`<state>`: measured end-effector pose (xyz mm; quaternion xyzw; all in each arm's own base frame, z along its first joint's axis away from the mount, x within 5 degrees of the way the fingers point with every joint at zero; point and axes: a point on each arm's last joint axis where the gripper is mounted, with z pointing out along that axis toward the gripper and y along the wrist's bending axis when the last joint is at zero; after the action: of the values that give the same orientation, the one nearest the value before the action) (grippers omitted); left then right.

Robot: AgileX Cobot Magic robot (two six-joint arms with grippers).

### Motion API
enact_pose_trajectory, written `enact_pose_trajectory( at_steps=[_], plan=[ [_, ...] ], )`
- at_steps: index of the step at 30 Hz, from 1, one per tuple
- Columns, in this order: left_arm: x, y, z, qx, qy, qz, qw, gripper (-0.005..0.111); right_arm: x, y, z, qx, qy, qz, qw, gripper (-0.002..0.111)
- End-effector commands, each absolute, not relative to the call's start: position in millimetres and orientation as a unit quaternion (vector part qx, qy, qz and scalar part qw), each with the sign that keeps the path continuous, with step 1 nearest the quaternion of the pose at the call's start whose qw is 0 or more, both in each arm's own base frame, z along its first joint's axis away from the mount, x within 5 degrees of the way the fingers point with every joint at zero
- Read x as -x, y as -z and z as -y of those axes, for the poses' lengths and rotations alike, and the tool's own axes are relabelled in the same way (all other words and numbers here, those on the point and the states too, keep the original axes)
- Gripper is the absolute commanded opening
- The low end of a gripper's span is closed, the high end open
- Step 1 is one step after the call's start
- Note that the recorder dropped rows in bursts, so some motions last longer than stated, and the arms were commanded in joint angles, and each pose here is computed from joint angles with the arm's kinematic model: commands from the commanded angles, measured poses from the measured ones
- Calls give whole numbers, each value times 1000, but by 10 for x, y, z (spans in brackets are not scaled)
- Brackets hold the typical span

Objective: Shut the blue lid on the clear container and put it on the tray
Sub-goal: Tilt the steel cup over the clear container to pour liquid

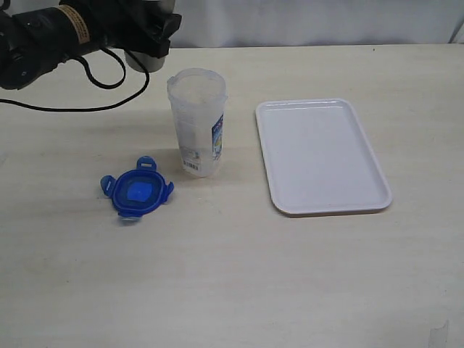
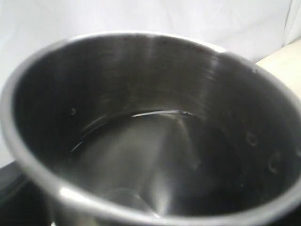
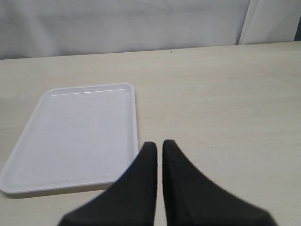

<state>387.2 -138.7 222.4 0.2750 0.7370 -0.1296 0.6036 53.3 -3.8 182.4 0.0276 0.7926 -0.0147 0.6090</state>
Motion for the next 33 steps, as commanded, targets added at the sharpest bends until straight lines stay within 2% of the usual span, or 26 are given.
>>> enact_pose_trajectory(
  at_steps=[1,6,33],
  plan=[
    [-3849,-2381,1457,-321,131,-693,632,0,-533,-1820,42,-23,22,-792,610,4],
    [-3809,-2352,1499,-392,108,-668,623,0,-533,-1820,42,-23,22,-792,610,4],
    [-3808,-2351,1500,-505,-3,-588,632,0,-533,-1820,42,-23,22,-792,610,4]
  ],
)
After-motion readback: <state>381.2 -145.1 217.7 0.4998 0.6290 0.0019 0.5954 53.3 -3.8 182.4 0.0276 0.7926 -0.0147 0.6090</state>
